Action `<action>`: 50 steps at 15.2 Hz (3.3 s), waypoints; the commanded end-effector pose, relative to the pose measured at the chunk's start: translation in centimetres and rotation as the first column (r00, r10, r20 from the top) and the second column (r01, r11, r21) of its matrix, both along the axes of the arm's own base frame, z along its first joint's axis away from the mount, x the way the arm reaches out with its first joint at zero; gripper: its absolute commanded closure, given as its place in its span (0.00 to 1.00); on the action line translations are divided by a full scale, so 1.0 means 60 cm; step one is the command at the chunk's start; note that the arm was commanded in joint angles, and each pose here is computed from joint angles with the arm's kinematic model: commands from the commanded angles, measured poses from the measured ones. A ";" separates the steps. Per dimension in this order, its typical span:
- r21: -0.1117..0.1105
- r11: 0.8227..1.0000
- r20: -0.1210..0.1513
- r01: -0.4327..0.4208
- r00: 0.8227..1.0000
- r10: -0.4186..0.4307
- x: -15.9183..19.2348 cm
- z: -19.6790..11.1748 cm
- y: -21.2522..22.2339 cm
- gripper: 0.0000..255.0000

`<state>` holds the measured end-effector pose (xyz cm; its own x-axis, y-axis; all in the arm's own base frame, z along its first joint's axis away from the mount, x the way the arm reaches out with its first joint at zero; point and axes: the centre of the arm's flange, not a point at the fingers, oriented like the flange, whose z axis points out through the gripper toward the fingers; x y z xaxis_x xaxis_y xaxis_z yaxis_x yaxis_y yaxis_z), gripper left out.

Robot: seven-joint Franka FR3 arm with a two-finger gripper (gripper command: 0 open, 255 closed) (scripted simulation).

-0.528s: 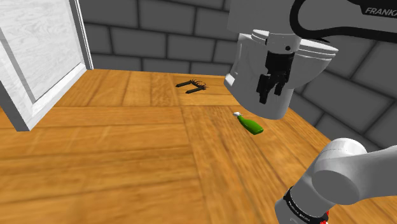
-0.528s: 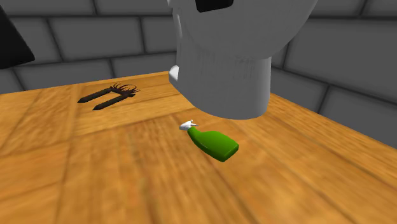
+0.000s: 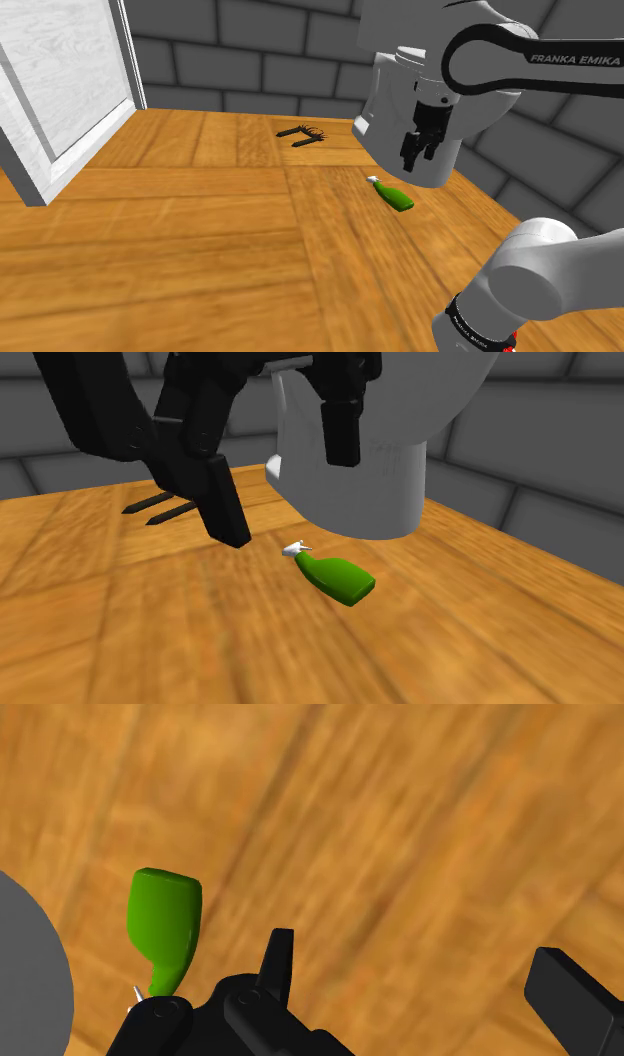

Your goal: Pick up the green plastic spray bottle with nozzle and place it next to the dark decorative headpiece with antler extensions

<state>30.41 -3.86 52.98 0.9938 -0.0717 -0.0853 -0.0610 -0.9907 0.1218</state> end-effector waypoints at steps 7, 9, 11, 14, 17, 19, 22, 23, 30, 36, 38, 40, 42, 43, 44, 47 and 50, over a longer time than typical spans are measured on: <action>0.020 0.999 0.057 -0.027 0.998 0.026 0.042 -0.114 -0.128 0.00; 0.025 0.999 0.071 -0.033 0.997 0.032 0.054 -0.143 -0.158 0.00; 0.030 0.999 0.085 -0.040 0.996 0.037 0.067 -0.172 -0.189 0.00; 0.037 0.998 0.106 -0.050 0.993 0.046 0.086 -0.215 -0.234 0.00; 0.044 0.997 0.127 -0.060 0.990 0.054 0.108 -0.258 -0.278 0.00; 0.048 0.997 0.141 -0.067 0.988 0.060 0.122 -0.286 -0.307 0.00; 0.055 0.995 0.162 -0.078 0.984 0.068 0.146 -0.329 -0.351 0.00; 0.057 0.995 0.169 -0.081 0.983 0.070 0.154 -0.343 -0.365 0.00; 0.071 0.992 0.217 -0.106 0.972 0.088 0.214 -0.442 -0.464 0.00; 0.079 0.989 0.248 -0.121 0.964 0.099 0.257 -0.512 -0.524 0.00; 0.079 0.989 0.248 -0.121 0.964 0.099 0.260 -0.530 -0.525 0.00; 0.079 0.989 0.248 -0.121 0.964 0.099 0.263 -0.547 -0.525 0.00; 0.079 0.989 0.248 -0.121 0.964 0.099 0.266 -0.569 -0.526 0.00; 0.079 0.989 0.248 -0.121 0.964 0.099 0.266 -0.569 -0.526 0.00; 0.079 0.989 0.248 -0.121 0.964 0.099 0.266 -0.569 -0.526 0.00; 0.079 0.989 0.248 -0.121 0.964 0.099 0.266 -0.569 -0.526 0.00; 0.079 0.989 0.248 -0.122 0.964 0.099 0.266 -0.569 -0.526 0.00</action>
<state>46.38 -35.39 18.82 0.9868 0.0361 0.1581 0.0327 -0.9992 0.0243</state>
